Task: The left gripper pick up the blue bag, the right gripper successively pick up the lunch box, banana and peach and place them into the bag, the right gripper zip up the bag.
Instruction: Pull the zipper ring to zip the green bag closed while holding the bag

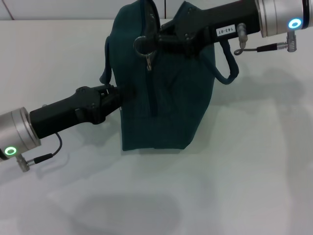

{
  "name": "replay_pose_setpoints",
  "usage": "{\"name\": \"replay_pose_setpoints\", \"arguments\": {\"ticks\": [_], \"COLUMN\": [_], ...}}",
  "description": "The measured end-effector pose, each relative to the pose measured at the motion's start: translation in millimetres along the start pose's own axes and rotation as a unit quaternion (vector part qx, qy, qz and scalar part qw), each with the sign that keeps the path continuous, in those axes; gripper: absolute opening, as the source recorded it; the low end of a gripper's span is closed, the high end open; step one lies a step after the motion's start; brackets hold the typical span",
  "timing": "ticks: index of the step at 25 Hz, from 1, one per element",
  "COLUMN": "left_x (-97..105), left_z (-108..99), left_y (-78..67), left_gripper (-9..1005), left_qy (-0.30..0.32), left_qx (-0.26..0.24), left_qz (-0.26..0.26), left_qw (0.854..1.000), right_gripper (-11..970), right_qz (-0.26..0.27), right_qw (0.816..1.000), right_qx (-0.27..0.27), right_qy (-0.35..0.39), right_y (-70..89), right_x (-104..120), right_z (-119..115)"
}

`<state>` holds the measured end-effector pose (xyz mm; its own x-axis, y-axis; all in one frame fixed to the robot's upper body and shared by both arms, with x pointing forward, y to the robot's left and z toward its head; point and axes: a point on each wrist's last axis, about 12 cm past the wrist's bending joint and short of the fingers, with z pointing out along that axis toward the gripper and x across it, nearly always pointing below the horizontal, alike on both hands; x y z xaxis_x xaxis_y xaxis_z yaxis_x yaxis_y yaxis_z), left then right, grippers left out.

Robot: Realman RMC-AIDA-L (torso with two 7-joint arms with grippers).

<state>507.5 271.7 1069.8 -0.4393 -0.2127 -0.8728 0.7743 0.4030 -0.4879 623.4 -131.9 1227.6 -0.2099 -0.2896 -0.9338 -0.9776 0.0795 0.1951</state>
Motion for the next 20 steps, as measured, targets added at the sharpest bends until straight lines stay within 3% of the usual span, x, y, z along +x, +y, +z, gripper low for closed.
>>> {"name": "replay_pose_setpoints", "arguments": {"ticks": [11, 20], "left_x": [10.2, 14.6], "left_z": [8.5, 4.3], "left_y": [-6.8, -15.6], "left_gripper": [86, 67], "left_qy": [0.043, 0.039], "left_qx": [0.032, 0.062], "left_qz": [0.028, 0.049], "left_qw": [0.998, 0.996], "right_gripper": [7, 7], "right_qz": [0.028, 0.074], "right_qw": [1.0, 0.997], "right_qx": [0.004, 0.016], "right_qy": [-0.004, -0.007], "right_y": [-1.6, -9.4], "right_x": [-2.9, 3.9], "right_z": [-3.4, -12.3]}}
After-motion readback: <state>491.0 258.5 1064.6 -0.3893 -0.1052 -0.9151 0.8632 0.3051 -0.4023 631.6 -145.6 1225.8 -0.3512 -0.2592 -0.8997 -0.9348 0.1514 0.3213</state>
